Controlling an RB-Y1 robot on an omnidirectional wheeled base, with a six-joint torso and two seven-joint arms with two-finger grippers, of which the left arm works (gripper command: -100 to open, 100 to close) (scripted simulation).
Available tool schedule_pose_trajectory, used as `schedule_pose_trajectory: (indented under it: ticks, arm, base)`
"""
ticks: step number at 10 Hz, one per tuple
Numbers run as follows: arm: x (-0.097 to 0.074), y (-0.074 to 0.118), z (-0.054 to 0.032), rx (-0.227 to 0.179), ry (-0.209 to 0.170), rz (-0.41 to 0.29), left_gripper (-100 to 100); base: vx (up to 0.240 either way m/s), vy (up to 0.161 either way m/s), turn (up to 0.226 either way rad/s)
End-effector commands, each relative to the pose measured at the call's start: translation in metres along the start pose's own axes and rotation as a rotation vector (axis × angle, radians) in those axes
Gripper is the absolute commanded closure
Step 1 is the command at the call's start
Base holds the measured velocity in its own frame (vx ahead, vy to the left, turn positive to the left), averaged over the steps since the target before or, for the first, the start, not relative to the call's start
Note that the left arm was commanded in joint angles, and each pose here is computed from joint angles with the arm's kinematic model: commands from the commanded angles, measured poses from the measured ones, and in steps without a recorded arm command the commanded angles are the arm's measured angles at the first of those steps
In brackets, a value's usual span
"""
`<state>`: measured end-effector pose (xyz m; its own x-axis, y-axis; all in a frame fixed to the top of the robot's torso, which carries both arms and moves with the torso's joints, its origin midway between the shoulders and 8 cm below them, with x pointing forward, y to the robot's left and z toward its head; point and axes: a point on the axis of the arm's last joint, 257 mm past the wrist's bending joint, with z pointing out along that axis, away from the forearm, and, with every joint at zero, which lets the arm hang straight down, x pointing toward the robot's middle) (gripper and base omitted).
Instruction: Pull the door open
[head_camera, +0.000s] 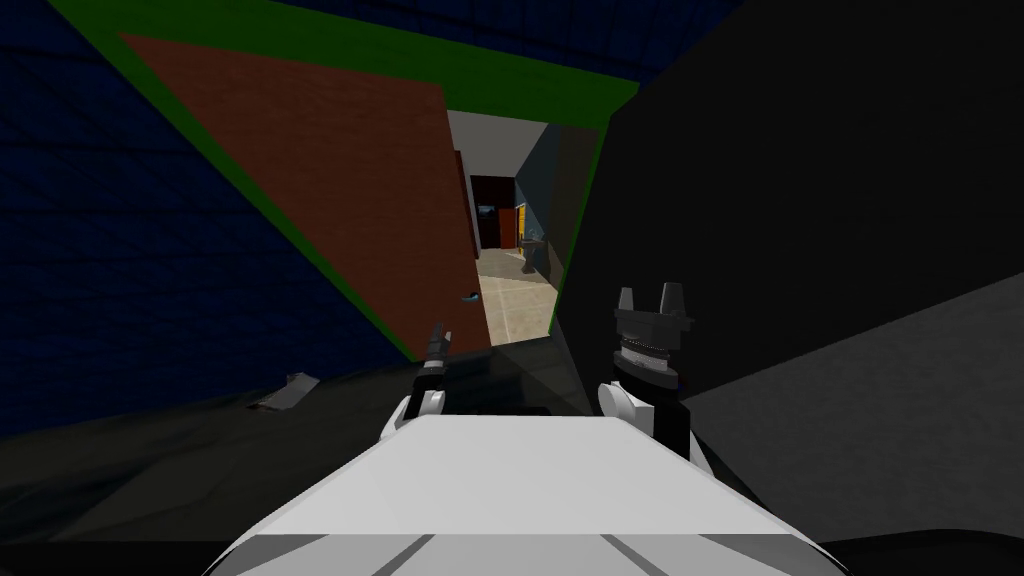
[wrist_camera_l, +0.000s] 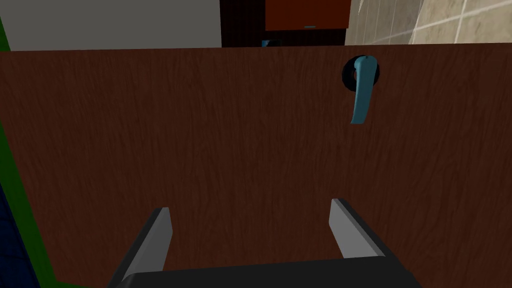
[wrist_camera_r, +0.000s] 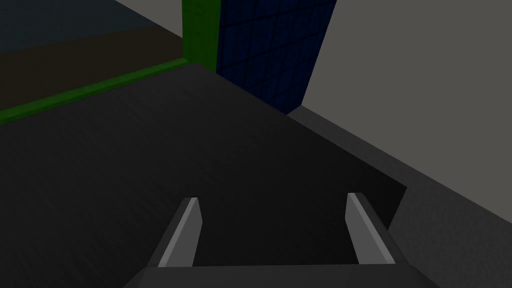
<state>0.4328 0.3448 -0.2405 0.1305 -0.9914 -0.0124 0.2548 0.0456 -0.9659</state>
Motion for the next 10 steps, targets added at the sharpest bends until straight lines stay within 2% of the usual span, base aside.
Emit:
schedule_pose_trajectory:
  ticks: [1, 4, 10]
  arm:
    - [-0.005, 0.011, -0.0042, -0.017, -0.007, 0.002, -100]
    - [-0.016, 0.035, -0.0122, -0.059, -0.024, 0.005, -100]
    - [-0.031, 0.068, -0.0257, -0.118, -0.049, 0.008, -100]
  base:
    - [0.094, -0.012, -0.029]
    - [0.118, -0.008, -0.03]
    - [0.111, -0.006, -0.023]
